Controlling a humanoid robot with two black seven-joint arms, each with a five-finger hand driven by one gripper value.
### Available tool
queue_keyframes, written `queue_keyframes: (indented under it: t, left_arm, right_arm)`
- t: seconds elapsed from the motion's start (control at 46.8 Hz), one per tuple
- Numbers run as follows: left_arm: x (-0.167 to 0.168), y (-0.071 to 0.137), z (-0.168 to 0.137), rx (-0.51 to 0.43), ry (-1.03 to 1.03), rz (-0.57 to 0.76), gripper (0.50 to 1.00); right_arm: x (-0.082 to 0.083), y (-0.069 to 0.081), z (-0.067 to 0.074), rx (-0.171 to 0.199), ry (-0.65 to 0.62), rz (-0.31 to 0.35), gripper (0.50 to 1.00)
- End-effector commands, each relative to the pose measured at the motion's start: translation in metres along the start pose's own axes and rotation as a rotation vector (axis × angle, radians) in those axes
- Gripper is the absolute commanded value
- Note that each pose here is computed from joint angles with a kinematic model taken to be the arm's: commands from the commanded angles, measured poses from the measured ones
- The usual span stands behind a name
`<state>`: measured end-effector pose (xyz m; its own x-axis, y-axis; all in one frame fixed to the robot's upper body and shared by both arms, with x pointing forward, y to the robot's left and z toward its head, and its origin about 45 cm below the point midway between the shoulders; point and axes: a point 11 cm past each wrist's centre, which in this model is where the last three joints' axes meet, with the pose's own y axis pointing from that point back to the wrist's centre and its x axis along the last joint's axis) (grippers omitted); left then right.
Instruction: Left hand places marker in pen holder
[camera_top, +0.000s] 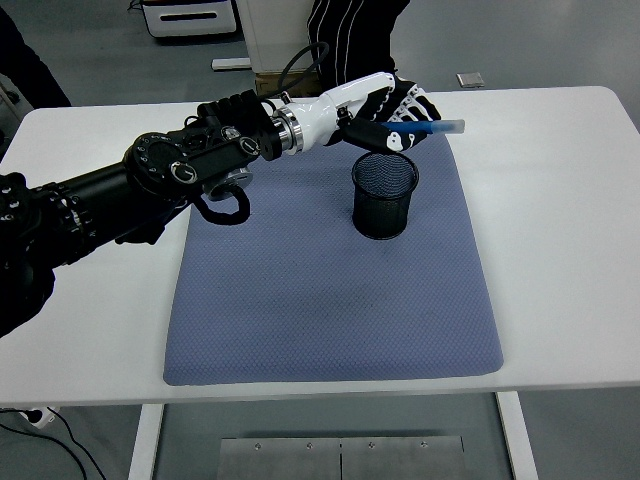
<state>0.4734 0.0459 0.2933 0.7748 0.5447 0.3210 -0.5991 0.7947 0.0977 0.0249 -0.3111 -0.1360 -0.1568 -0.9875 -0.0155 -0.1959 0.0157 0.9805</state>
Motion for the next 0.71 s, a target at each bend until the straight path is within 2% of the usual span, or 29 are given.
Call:
queue_keyframes:
  t: [0.0,0.043,0.299,0.449,0.556,0.684]
  left_arm:
    - [-0.001,0.001,-0.002,-0.004,0.029,0.01,0.552]
    - [-0.002,0.002,-0.007,-0.004,0.059,0.02,0.569]
    - [-0.003,0.004,-0.014,-0.022,0.168,0.065,0.59]
    - [-0.006,0.009,-0.031,-0.005,0.22,0.107,0.651]
    - [-0.009,0.012,-0.039,0.003,0.248,0.118,0.657]
    - [-0.004,0.011,-0.036,-0.013,0.266,0.147,0.663]
  right_arm:
    - [0.0,0.0,0.0,0.0,0.001,0.0,1.0]
    - [0.0,0.0,0.0,0.0,0.0,0.0,1.0]
    - [0.0,0.0,0.0,0.0,0.0,0.0,1.0]
    - [0.0,0.0,0.0,0.0,0.0,0.0,1.0]
    - [0.0,0.0,0.0,0.0,0.0,0.0,1.0]
    - [0.0,0.0,0.0,0.0,0.0,0.0,1.0]
